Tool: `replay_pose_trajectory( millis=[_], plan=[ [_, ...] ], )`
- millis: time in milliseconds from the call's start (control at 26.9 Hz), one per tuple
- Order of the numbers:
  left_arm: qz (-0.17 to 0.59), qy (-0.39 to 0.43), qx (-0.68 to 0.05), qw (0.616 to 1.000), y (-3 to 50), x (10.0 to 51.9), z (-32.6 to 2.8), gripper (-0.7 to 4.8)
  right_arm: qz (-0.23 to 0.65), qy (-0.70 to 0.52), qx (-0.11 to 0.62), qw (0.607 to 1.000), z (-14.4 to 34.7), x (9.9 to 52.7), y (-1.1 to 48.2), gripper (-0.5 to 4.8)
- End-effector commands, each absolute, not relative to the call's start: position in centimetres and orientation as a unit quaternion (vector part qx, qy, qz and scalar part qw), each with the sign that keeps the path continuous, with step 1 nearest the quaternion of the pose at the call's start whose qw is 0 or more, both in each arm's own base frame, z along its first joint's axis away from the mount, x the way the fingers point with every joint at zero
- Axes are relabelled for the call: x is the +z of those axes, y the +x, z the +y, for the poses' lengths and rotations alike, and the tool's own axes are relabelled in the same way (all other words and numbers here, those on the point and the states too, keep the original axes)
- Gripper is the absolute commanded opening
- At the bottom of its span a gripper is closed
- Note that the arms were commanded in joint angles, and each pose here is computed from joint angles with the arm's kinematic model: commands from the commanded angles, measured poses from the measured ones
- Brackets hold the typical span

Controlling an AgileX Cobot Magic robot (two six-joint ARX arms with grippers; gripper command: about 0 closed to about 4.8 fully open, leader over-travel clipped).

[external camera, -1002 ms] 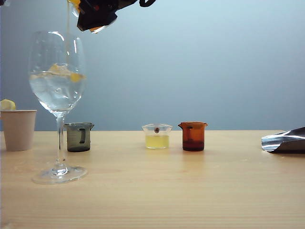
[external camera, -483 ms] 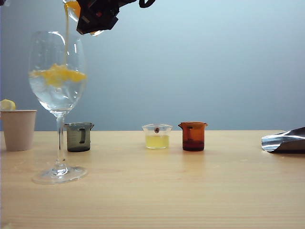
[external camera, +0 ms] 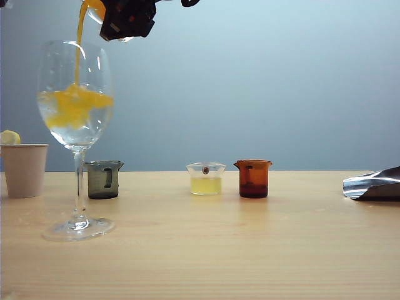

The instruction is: Pick up the second measuring cup from the left, pour the orange juice inside into the goblet, and finally put the measuring cup back in its original place.

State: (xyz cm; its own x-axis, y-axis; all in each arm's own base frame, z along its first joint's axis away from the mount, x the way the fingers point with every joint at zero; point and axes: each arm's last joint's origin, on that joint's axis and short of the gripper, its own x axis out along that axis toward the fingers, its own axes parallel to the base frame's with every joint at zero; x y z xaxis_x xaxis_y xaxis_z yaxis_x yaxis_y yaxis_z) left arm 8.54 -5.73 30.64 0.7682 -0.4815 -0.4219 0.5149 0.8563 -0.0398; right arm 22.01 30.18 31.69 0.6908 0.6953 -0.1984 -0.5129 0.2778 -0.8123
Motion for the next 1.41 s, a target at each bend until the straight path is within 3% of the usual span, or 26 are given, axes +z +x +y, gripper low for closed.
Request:
replay_pose_trajectory(
  millis=[37,1410],
  plan=[
    [0.209,0.037,-0.263,0.941,8.54,30.85,-5.70,-0.06,-0.125,-0.454,0.368,0.802,30.39,32.48,22.09,1.34],
    [0.220,0.040,-0.262,0.939,8.45,30.63,-5.64,-0.06,-0.196,-0.540,0.334,0.747,30.81,32.54,22.50,1.33]
  ],
)
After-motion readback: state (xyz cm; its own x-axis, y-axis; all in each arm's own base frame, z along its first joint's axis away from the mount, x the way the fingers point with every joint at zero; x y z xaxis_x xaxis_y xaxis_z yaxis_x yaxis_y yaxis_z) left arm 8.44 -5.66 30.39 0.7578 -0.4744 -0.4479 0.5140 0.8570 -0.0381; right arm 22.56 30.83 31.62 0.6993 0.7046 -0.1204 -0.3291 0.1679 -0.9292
